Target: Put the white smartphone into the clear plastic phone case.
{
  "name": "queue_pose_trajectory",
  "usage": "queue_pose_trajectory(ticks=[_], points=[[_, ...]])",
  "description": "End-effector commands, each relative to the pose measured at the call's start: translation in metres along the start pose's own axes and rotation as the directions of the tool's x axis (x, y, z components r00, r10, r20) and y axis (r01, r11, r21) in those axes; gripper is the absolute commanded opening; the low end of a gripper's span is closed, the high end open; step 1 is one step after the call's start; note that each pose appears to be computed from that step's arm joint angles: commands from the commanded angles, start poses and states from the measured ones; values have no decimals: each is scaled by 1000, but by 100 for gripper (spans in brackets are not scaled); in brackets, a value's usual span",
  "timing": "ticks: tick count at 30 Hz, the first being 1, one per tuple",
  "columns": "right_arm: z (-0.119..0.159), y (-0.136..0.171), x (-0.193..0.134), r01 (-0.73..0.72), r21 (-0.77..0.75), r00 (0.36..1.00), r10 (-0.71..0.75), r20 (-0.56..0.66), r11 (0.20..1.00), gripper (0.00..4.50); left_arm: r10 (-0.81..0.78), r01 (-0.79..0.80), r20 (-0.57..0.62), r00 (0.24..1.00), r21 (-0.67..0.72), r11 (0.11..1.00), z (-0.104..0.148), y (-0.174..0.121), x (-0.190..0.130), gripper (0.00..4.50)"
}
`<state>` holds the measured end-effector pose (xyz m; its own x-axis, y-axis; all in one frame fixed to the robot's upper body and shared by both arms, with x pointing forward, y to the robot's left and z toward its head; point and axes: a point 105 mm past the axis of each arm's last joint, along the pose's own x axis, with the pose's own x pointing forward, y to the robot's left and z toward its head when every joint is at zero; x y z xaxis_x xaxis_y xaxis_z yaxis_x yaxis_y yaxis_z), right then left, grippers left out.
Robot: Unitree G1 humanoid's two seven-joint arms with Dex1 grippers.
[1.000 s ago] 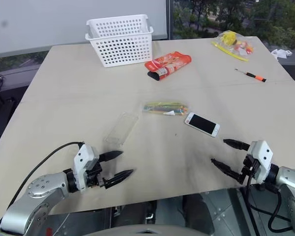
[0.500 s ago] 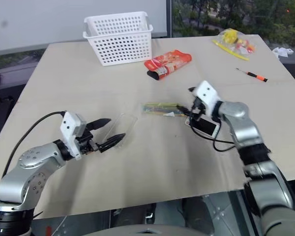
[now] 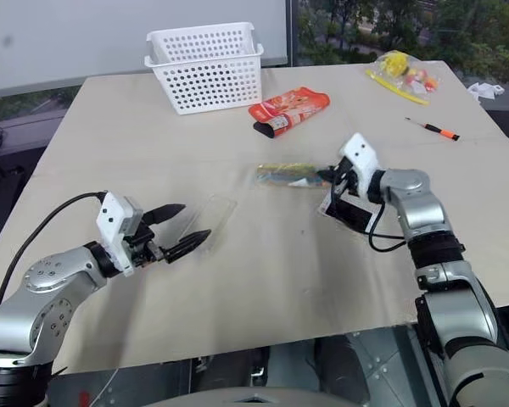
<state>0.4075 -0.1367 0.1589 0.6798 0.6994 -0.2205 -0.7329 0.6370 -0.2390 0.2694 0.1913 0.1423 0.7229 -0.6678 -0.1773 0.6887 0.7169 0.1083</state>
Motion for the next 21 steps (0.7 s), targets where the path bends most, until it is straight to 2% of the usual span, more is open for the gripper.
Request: queue_pose_trajectory(ticks=[1,5,7,10,11,15,18,21], points=[[23,-48,-28,200,-29,978,-198,68,979,4,-39,35,54,998,68,997,19,-1,5,450],[22,-99,-58,463,-44,886,-461,46,885,4,-72,62,101,992,94,994,35,-3,16,450],[23,-112,-67,527,-81,850,-524,51,846,4,-82,70,117,990,99,993,40,-5,19,450],[22,-97,-61,409,-78,912,-407,46,909,87,-70,59,103,992,102,993,40,-2,22,450],[20,-93,-61,374,-84,927,-372,37,923,153,-51,42,77,996,107,993,37,2,21,450],[16,-69,-69,229,-97,973,-230,3,969,297,33,-38,35,999,147,988,38,35,12,450],[19,-57,-79,189,-94,982,-190,5,977,438,7,-8,5,1000,209,978,41,50,3,450],[22,-39,-84,147,-82,989,-145,24,986,449,-21,36,-63,998,253,967,37,71,-7,450]])
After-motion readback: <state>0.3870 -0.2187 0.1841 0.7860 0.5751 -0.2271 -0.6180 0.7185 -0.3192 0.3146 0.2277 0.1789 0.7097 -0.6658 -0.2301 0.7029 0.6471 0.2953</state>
